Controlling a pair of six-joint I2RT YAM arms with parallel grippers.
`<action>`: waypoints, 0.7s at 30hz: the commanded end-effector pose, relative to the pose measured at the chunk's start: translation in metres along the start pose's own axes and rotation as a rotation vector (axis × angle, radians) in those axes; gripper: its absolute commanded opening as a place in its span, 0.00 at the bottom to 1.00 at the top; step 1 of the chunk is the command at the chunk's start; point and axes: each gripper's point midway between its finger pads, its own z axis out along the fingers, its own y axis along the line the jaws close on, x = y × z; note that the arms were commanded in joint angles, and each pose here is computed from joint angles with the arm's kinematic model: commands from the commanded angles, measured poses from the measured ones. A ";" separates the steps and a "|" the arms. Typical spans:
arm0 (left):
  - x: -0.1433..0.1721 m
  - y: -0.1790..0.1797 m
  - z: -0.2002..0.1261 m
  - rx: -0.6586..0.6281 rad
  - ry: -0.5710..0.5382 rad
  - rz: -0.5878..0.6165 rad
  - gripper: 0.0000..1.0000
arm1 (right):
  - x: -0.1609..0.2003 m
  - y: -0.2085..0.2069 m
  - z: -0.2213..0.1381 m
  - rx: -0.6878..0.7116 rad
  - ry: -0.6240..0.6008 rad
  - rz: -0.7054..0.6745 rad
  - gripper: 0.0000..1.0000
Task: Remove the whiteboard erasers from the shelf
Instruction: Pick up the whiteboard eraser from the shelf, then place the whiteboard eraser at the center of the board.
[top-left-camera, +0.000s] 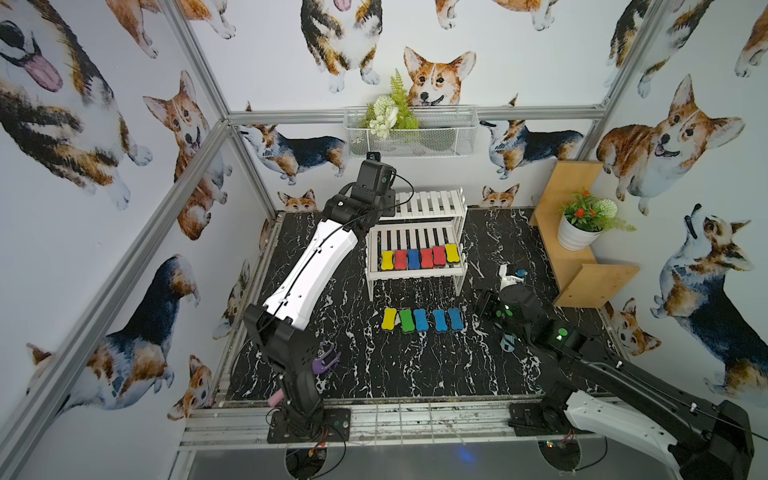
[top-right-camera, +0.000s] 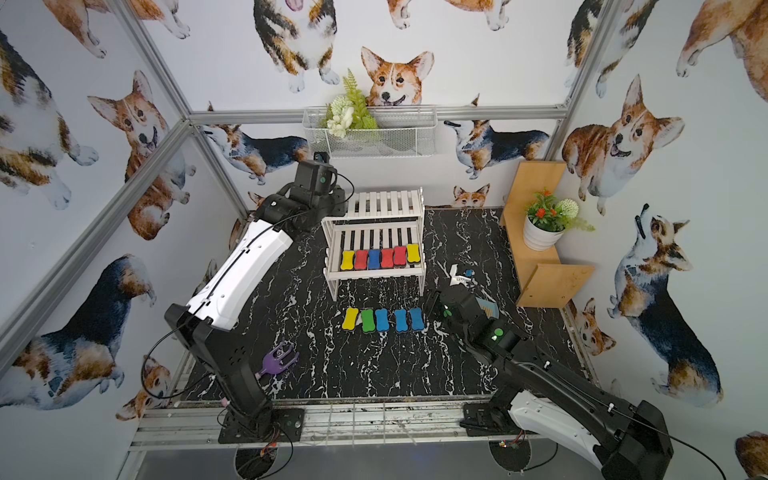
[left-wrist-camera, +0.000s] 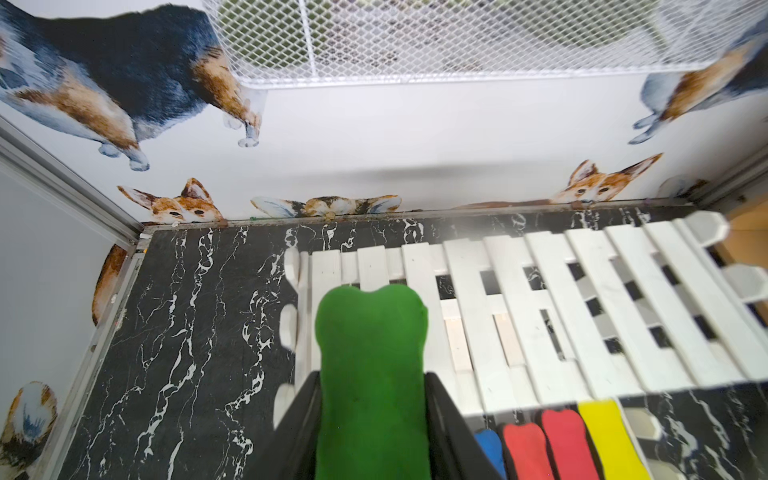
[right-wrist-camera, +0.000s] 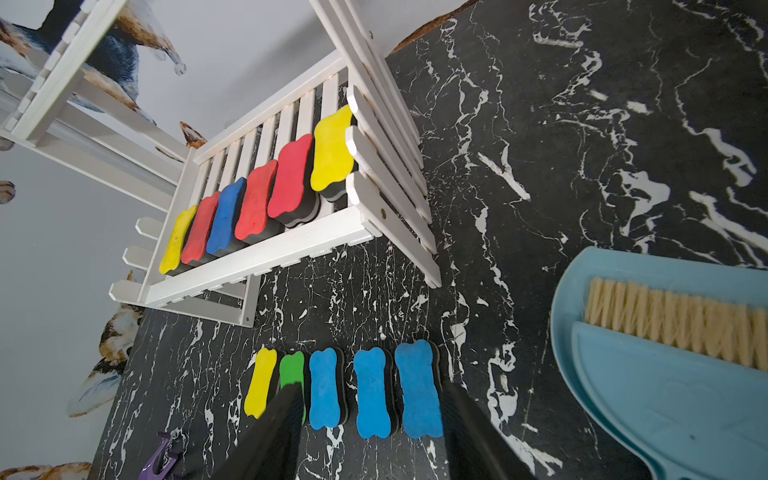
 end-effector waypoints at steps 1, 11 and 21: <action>-0.001 0.009 -0.028 0.005 -0.070 -0.053 0.38 | -0.001 -0.002 0.000 0.006 -0.010 0.009 0.59; 0.105 0.059 -0.074 -0.027 -0.024 -0.125 0.39 | 0.003 -0.003 0.004 -0.002 -0.002 0.007 0.59; 0.249 0.058 -0.047 0.004 0.215 -0.263 0.36 | 0.005 -0.001 0.008 -0.006 0.003 0.006 0.59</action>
